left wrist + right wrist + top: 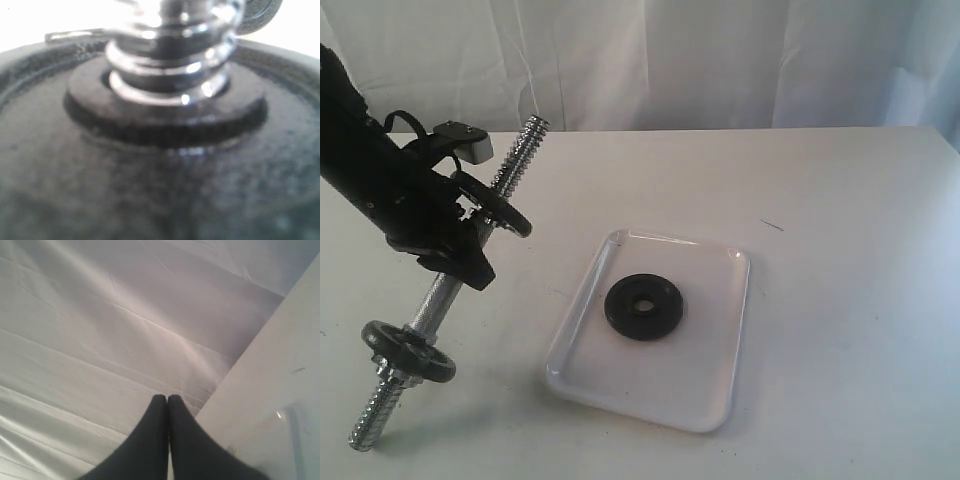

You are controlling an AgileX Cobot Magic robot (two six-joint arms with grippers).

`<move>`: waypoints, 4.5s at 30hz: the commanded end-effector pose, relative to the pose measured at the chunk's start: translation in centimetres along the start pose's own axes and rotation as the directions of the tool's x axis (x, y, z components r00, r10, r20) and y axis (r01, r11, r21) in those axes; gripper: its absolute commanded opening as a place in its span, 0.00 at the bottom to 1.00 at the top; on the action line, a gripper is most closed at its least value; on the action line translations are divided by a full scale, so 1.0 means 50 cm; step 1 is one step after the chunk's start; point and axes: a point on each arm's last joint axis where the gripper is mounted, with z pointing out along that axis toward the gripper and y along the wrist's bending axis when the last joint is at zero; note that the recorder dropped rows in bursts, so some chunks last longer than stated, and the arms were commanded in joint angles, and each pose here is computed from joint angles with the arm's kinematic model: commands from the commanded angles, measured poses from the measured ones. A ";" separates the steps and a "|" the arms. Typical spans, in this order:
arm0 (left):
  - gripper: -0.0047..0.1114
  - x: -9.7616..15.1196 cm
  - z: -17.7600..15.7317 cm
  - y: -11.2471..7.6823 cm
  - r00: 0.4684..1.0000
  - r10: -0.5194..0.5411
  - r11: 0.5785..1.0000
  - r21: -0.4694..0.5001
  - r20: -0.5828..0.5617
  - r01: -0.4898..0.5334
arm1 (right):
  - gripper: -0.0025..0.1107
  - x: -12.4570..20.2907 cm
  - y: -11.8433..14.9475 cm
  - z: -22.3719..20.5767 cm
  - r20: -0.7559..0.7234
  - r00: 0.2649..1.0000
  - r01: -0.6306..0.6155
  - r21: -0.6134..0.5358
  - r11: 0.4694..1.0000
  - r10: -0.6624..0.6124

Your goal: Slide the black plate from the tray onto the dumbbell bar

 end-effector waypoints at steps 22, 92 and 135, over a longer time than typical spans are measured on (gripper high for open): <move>0.04 -0.008 -0.078 -0.061 0.990 -0.019 0.998 0.069 0.137 0.010 | 0.02 -0.070 0.300 0.321 -0.665 0.165 0.731 -0.413 0.543 -0.728; 0.04 -0.019 -0.080 -0.050 0.980 -0.003 1.000 0.009 0.200 0.002 | 0.95 0.442 -0.024 0.685 -0.670 -0.564 0.529 -0.742 0.412 -0.484; 0.04 -0.020 -0.080 -0.050 0.980 -0.003 1.000 0.008 0.201 0.002 | 0.20 0.473 -0.062 0.655 -0.703 -0.634 0.560 -0.705 0.435 -0.322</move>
